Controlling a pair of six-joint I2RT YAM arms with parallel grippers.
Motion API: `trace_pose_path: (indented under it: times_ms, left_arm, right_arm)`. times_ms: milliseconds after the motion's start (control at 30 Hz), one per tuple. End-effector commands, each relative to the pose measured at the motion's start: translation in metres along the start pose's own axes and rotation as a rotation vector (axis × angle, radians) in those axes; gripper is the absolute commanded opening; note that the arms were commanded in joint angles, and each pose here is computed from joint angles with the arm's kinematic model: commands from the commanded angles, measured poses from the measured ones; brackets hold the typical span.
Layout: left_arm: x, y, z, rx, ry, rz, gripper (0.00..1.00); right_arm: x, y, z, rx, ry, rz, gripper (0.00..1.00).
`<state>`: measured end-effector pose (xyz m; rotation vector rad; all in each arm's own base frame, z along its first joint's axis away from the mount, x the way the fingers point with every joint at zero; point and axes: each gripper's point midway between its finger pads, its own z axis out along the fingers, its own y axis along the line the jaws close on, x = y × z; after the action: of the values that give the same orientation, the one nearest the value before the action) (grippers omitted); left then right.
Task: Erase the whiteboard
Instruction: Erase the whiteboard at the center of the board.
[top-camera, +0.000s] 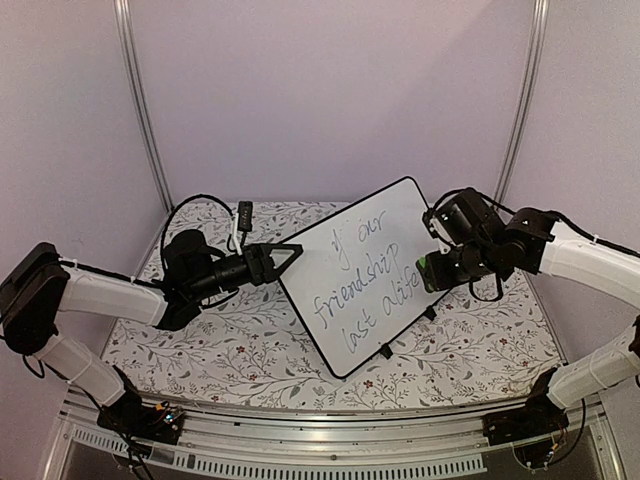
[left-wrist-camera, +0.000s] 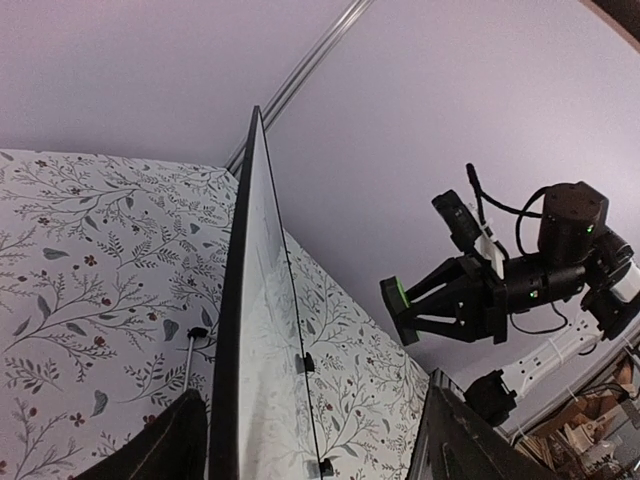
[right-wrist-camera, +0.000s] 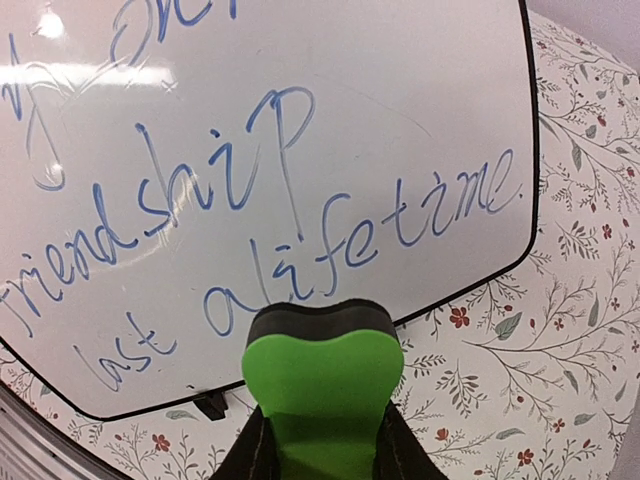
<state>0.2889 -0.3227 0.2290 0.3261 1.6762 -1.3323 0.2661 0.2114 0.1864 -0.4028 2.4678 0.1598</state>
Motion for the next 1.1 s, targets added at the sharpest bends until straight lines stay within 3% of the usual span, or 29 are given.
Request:
trace_pose_path:
  times_ms: [0,500,867,1067]
  left_arm:
    - [-0.001,0.000,-0.002,0.009,-0.012,0.011,0.75]
    - [-0.009,0.003,-0.006,-0.034,-0.032,0.034,0.76]
    - [-0.022,0.022,-0.010,-0.195,-0.032,0.000,0.76]
    - [-0.020,0.023,-0.008,-0.202,-0.003,-0.028,0.65]
  right_arm:
    - [-0.026,-0.004,-0.016,0.038,-0.081,-0.001,0.26]
    - [-0.100,0.032,-0.025,-0.047,-0.218,-0.068,0.23]
    - [-0.120,0.084,0.005,-0.212,-0.162,-0.155,0.27]
    - [-0.130,0.095,0.006,-0.234,-0.176,-0.161,0.25]
